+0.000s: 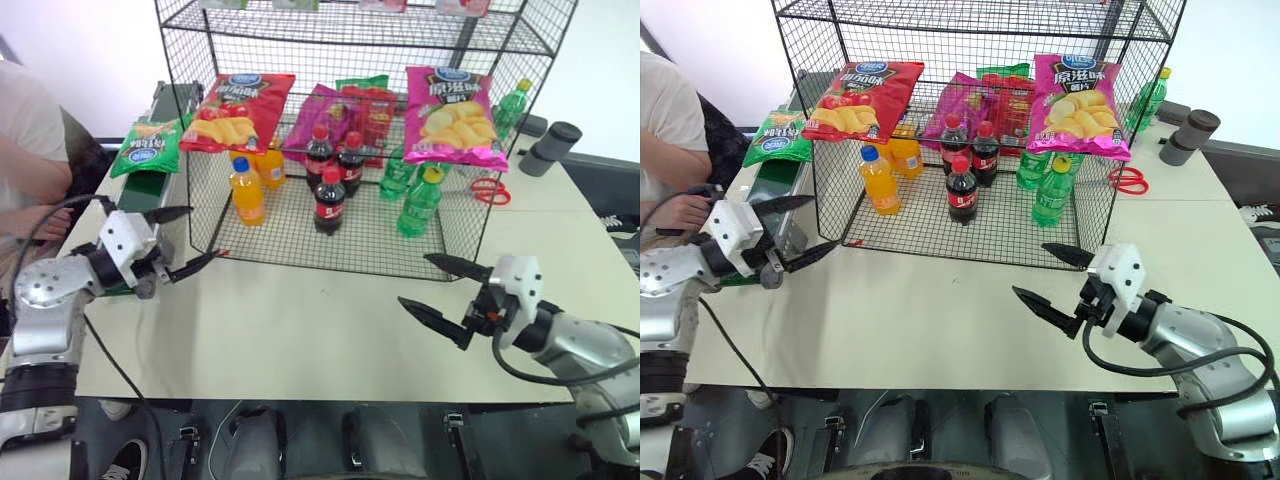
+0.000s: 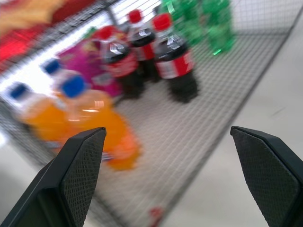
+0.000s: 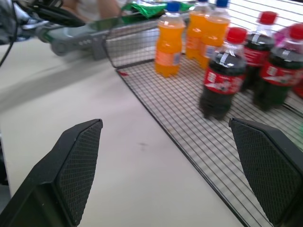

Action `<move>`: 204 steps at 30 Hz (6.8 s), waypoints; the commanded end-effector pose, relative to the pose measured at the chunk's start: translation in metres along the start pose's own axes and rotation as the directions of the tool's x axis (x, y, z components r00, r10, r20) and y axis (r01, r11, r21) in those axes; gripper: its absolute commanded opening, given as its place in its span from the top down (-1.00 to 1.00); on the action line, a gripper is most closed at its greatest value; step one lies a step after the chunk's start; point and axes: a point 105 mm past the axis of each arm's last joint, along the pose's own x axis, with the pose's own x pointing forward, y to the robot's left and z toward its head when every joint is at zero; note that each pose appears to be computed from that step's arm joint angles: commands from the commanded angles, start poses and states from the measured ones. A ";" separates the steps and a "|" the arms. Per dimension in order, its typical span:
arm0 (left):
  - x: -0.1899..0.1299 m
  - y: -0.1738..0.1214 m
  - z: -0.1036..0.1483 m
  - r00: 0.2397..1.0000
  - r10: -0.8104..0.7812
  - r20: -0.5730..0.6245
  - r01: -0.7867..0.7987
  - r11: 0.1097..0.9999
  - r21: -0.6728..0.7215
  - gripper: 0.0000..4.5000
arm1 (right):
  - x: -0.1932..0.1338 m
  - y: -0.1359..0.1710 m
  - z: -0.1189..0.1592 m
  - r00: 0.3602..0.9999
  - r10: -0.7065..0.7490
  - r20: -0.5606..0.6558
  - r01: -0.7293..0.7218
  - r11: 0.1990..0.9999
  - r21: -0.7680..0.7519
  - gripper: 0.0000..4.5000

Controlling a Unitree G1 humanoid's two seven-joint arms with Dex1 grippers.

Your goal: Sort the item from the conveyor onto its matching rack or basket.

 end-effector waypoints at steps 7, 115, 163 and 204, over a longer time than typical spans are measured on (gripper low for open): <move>-0.044 0.018 -0.019 0.960 0.208 -0.186 -0.105 0.887 0.449 -1.00 | 0.026 0.004 0.016 0.992 0.107 0.065 -0.106 0.994 -0.016 -0.98; 0.027 -0.038 0.164 0.478 -0.206 0.854 0.877 0.075 -0.474 0.98 | -0.012 0.018 0.066 0.910 0.157 0.385 -0.364 0.749 0.554 -1.00; 0.050 -0.038 0.117 0.724 -0.174 0.667 0.635 0.545 -0.547 -0.96 | 0.013 0.011 0.090 0.960 0.082 0.270 -0.162 0.943 0.292 1.00; 0.048 -0.050 0.069 0.912 0.326 0.248 -0.153 0.833 -0.531 -0.96 | 0.123 -0.104 0.108 0.828 -0.505 0.246 0.317 0.059 -0.946 1.00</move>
